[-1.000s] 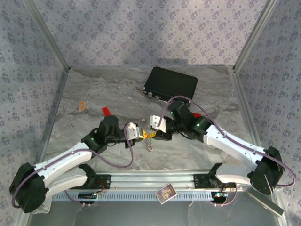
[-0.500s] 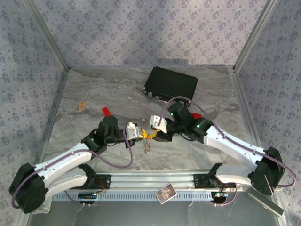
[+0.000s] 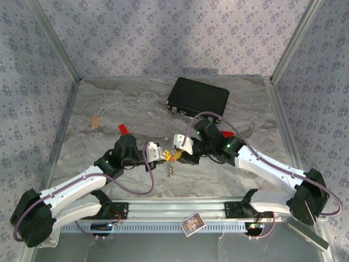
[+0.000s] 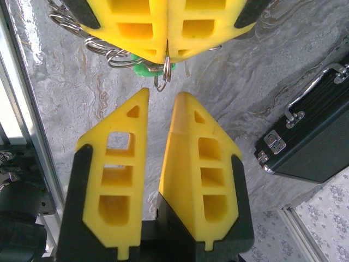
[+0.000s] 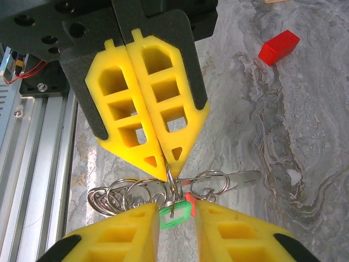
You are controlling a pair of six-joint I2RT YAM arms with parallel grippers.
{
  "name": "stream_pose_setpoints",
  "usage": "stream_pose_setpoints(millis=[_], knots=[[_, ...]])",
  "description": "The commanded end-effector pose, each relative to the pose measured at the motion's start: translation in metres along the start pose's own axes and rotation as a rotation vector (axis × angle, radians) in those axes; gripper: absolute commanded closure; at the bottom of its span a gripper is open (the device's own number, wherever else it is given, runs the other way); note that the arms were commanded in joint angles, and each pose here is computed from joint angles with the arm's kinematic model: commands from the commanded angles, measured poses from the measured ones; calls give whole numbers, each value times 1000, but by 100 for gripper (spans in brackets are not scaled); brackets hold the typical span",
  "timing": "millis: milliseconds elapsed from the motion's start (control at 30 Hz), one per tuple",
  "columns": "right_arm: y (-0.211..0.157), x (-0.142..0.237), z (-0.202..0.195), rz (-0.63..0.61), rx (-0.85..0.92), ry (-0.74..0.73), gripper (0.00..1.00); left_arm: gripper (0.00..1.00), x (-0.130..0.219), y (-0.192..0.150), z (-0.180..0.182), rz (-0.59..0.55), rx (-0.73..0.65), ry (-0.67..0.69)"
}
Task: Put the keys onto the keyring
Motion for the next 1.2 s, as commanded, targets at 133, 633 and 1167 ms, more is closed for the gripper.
stream_pose_setpoints(millis=[133,633,1167], knots=[[0,-3,2,-3,-15,24,84,100,4,18,-3,-74,-39,-15],[-4,0,0,4,-27,29,100,100,3,19,-2,-79,-46,-14],[-10,-2,3,5,-35,26,95,100,4,20,-3,-91,-45,-19]])
Point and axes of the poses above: each hand's point on the last joint's axis, 136 mm out from that joint toward the fingers, its own x axis back along the fingers, its own z axis along the line the jaws close on, y = z × x, the point moved 7 cm from there along x, back along the fingers, and after that the axes turned 13 degrees about x, right-handed, at the moved point
